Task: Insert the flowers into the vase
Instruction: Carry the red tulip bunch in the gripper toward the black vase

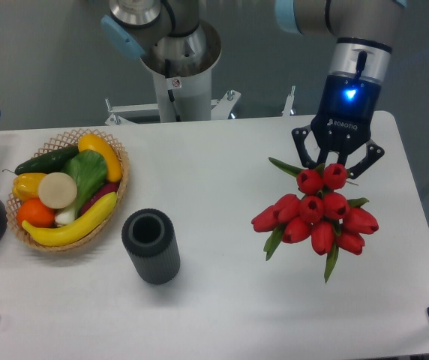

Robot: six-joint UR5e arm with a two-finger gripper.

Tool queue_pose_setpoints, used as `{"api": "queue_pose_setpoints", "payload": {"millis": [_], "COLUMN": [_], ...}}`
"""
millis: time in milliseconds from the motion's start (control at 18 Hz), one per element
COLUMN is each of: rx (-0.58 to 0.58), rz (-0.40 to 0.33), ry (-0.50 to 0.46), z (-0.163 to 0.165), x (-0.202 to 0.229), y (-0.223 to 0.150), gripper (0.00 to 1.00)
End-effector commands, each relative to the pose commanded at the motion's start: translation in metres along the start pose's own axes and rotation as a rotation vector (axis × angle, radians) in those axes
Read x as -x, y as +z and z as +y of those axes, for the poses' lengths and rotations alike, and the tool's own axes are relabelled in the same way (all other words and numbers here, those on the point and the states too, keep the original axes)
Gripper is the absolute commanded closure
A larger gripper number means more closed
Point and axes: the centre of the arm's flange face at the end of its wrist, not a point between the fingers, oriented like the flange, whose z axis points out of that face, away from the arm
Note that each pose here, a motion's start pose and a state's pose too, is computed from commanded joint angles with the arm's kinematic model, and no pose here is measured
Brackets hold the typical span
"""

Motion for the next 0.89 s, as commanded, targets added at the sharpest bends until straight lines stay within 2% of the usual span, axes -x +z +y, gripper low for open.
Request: {"api": "queue_pose_setpoints", "payload": {"millis": [611,778,889], "rx": [-0.007,-0.038,-0.069], "rz": [0.01,0.034,0.083], "ry": [0.022,0.084,0.093], "z": [-0.007,-0.024,-0.027], "x": [0.001,-0.019,-0.03], "y": [0.013,0.034,0.047], "gripper": [0.77,0.77,0.77]}}
